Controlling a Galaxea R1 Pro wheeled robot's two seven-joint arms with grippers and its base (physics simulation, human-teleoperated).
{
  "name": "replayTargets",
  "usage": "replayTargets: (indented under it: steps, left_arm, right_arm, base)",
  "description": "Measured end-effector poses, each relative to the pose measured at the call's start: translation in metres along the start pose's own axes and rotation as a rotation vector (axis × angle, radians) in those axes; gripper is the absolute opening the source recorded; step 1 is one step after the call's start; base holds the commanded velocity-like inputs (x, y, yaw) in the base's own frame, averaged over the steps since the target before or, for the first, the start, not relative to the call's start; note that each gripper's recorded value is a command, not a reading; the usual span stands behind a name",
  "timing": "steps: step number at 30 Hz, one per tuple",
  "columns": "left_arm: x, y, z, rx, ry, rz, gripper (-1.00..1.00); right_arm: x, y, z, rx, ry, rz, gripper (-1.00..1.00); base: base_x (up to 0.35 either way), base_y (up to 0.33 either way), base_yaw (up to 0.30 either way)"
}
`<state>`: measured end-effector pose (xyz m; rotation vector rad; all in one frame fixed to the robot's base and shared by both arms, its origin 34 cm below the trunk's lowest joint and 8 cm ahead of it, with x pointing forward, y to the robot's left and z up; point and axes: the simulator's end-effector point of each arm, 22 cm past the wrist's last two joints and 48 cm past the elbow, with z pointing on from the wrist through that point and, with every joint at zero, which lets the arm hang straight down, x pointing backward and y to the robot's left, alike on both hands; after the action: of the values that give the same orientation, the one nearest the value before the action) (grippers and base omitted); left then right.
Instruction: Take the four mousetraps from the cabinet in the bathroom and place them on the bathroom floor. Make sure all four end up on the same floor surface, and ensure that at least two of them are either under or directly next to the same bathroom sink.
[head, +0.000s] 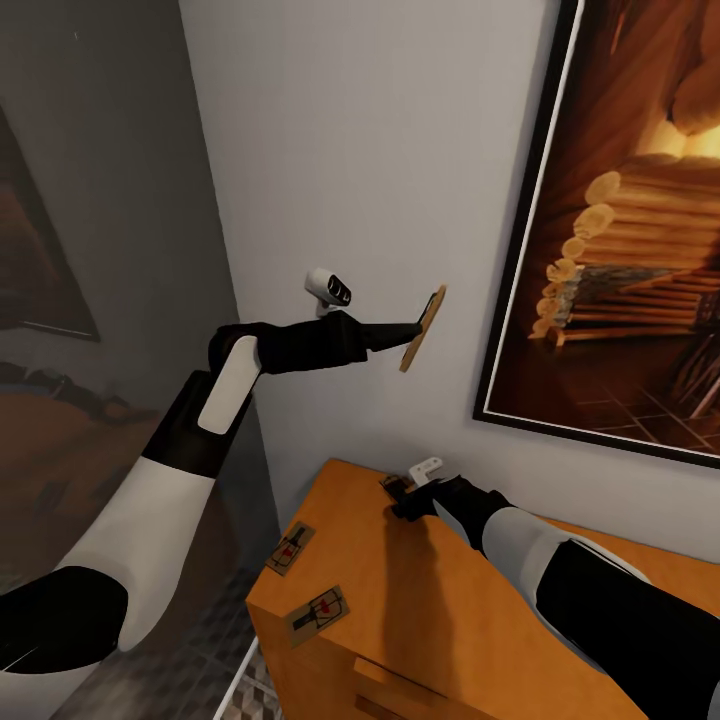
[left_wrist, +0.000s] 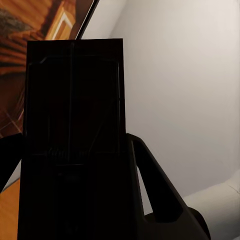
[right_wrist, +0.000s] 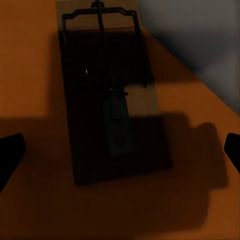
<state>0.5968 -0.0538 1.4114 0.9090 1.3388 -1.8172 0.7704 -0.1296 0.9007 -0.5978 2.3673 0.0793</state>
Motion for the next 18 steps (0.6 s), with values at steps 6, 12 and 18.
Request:
replayTargets:
  steps: [6,12,18]
  left_arm:
    - [0.0015,0.0019,-0.0005,-0.001,0.0,0.0,-1.0]
    - [0.0015,0.0024,-0.0007,-0.002,0.0,-0.001,-1.0]
    - [0.0018,0.0037,-0.0009,-0.003,-0.001,-0.005,-1.0]
  right_arm:
    - [-0.0001,0.0002,0.0021,-0.001,-0.002,0.007,1.0]
    - [-0.0001,0.0003,0.0021,-0.002,-0.002,0.007,1.0]
    - [-0.0002,0.0003,0.0021,-0.002,-0.003,0.006,1.0]
  base:
    - [0.0,0.0,0.0]
    - [0.0,0.0,0.0]
    - [0.0,0.0,0.0]
